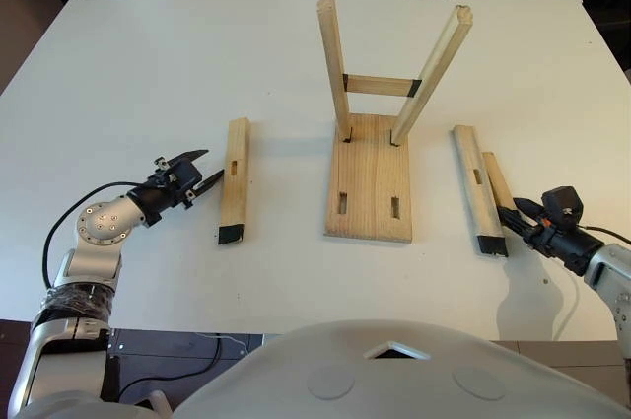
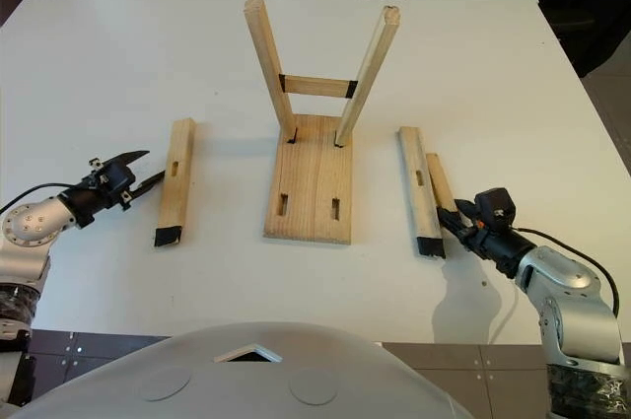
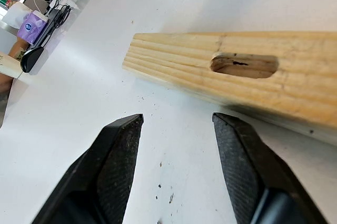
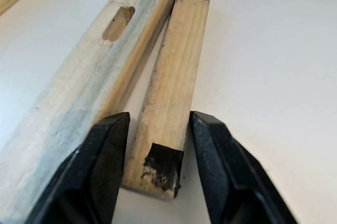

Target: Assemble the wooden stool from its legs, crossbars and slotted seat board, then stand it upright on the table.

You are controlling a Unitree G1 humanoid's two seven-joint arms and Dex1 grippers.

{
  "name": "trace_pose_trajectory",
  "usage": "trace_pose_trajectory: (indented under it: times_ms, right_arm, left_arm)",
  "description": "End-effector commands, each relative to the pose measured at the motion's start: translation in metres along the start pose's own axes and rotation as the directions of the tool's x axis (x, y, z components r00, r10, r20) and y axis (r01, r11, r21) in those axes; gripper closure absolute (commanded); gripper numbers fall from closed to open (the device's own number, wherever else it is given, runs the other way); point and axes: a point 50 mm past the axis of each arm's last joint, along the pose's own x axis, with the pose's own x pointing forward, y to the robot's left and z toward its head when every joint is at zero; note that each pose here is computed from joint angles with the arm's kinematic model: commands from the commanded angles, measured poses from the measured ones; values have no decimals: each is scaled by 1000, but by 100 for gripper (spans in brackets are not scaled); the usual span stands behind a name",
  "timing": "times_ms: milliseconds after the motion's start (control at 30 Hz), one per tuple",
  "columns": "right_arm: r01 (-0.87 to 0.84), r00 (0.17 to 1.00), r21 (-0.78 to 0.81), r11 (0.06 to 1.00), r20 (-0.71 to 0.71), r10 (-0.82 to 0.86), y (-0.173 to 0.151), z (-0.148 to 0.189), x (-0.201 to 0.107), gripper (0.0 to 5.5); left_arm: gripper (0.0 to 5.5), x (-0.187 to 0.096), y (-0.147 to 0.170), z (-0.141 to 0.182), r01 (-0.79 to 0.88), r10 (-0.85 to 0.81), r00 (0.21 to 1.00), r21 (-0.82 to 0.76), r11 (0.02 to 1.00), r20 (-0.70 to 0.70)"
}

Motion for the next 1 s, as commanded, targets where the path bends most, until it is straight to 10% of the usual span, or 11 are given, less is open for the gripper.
trace_pose_trajectory:
  times_ms: [33, 433, 633, 800, 1000]
  right_arm:
    - [1, 998, -12, 1000, -56, -1, -1, -10, 0, 339]
    - [27, 999, 113, 993, -33, -23, -12, -9, 0, 420]
    - [46, 972, 119, 992, 223, -72, -30, 44, -10, 420]
    - [-271, 832, 0, 963, 503, 234, 4, 107, -33, 420]
    - [-633, 577, -230, 739, 496, 649, 68, 147, -34, 420]
  left_arm:
    - [303, 3, -15, -5, 57, -58, 998, -25, 998, -26]
    - [303, 25, -45, 19, 109, -88, 989, -177, 978, 121]
    - [303, 24, -31, 32, 92, -60, 986, -204, 975, 157]
    - [303, 15, 12, 87, 61, -1, 949, -182, 981, 315]
    - [303, 13, -1, 189, 468, -254, 707, -168, 868, 660]
